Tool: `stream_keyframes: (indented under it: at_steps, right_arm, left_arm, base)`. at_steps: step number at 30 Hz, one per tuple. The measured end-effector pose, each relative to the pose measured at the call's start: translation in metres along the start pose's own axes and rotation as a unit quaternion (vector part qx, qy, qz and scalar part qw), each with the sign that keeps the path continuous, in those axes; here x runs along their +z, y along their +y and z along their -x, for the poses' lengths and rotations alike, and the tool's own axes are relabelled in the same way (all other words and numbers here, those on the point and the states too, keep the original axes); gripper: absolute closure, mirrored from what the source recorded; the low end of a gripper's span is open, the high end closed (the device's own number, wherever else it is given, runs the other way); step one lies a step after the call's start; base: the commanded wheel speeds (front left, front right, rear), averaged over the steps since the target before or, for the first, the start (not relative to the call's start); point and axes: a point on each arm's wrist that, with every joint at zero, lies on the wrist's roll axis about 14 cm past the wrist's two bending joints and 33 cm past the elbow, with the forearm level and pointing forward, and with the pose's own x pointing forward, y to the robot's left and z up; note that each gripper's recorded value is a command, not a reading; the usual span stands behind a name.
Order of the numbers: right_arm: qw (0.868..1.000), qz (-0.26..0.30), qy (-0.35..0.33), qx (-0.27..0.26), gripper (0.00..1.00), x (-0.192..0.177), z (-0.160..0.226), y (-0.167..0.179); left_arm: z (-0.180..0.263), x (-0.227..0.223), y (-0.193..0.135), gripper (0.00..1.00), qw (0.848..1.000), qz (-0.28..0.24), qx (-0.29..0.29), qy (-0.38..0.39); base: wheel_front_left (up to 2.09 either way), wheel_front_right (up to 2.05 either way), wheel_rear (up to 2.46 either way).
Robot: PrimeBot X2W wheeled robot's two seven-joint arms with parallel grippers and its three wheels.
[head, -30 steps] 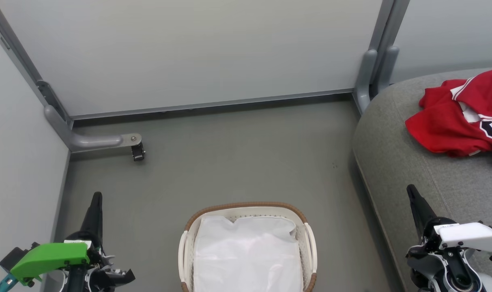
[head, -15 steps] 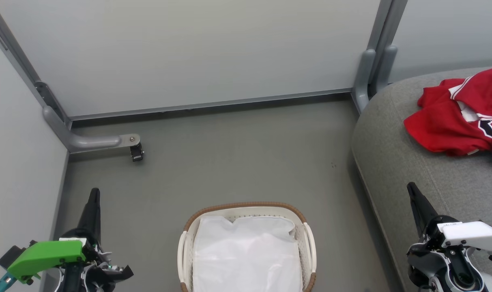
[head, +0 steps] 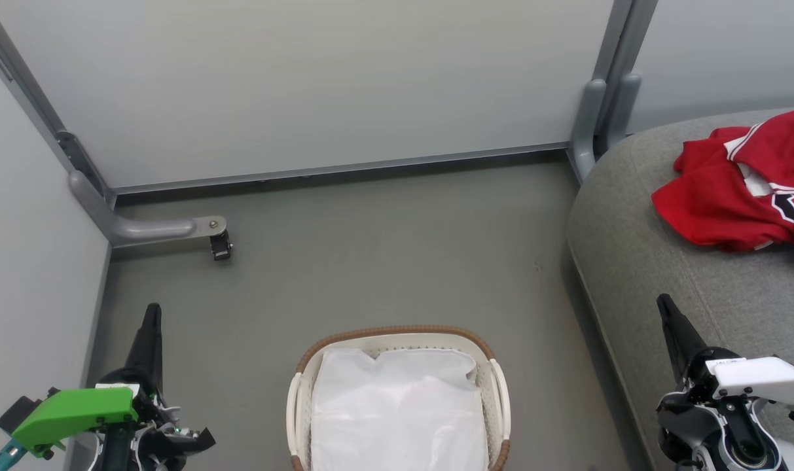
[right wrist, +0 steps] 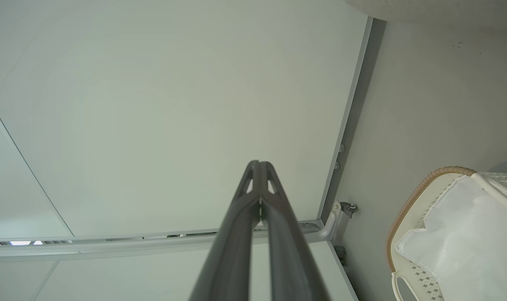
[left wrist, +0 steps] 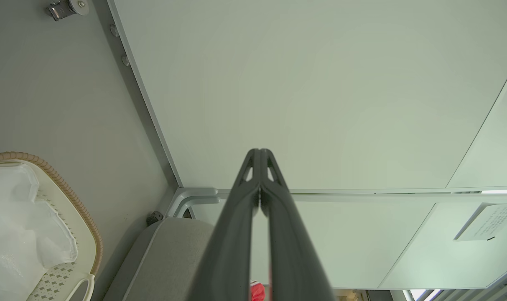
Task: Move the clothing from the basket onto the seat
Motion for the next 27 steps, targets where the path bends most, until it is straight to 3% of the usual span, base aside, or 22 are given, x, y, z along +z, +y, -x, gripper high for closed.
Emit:
stream_keyframes:
  at_steps: [27]
  right_arm:
    - [1.000, 0.000, 0.000, 0.000, 1.00, 0.0000, 0.0000, 0.0000]
  left_arm:
    - [0.0000, 0.0000, -0.0001, 1.00, 1.000, 0.000, 0.000, 0.000]
  base:
    - [0.00, 0.00, 0.00]
